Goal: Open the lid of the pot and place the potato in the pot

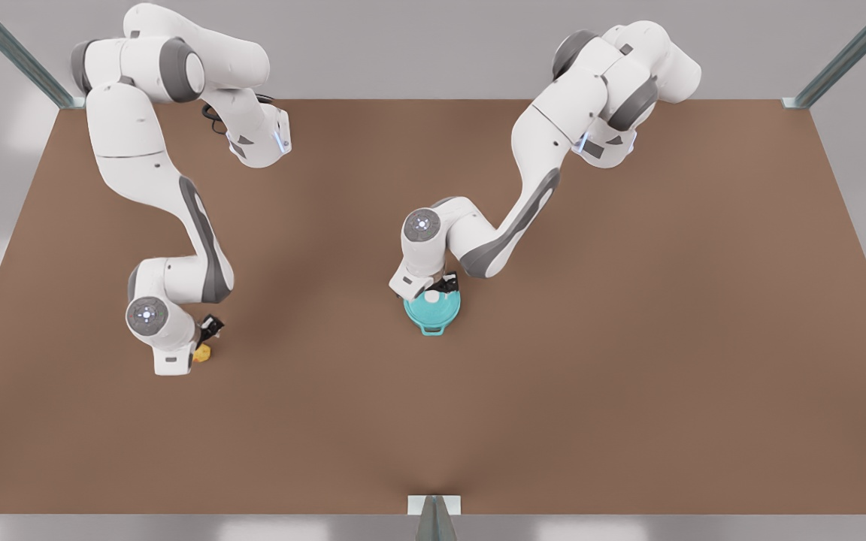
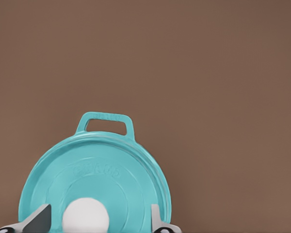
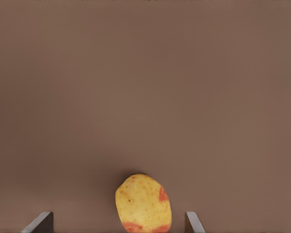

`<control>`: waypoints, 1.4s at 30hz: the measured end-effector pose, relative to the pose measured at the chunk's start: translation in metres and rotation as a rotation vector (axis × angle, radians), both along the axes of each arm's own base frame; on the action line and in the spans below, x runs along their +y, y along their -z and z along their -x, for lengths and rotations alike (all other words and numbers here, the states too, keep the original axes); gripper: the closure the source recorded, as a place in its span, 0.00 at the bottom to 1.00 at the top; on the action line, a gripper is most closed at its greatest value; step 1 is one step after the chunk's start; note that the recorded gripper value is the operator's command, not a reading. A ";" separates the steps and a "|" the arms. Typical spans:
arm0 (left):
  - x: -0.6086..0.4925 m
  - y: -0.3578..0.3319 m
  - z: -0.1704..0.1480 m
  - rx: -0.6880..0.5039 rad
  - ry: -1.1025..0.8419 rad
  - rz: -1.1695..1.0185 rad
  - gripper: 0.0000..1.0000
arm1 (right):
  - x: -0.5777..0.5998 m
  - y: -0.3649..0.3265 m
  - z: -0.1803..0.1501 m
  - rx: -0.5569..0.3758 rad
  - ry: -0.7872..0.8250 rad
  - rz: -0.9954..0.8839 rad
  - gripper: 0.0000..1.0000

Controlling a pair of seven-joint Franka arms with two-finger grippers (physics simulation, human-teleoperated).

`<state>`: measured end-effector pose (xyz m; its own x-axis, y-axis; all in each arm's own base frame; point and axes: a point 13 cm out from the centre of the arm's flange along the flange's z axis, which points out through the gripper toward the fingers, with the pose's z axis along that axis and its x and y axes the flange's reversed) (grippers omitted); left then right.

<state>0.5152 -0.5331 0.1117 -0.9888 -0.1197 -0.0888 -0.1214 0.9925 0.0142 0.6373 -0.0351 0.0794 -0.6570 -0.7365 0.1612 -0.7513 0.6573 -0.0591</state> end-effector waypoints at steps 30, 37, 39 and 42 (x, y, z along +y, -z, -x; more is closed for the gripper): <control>0.262 0.037 -0.199 -0.081 -0.198 -0.120 0.00 | -0.009 0.042 0.005 0.140 -0.053 -0.064 0.00; 0.368 -0.250 -0.187 -0.085 -0.283 0.020 0.00 | -0.006 0.035 -0.004 0.124 -0.077 -0.101 0.00; 0.399 -0.260 -0.115 -0.017 -0.238 -0.007 0.00 | -0.007 0.034 -0.007 0.121 -0.085 -0.103 0.00; 0.423 -0.276 -0.110 -0.010 -0.185 -0.002 0.00 | -0.013 0.034 -0.009 0.120 -0.090 -0.106 0.00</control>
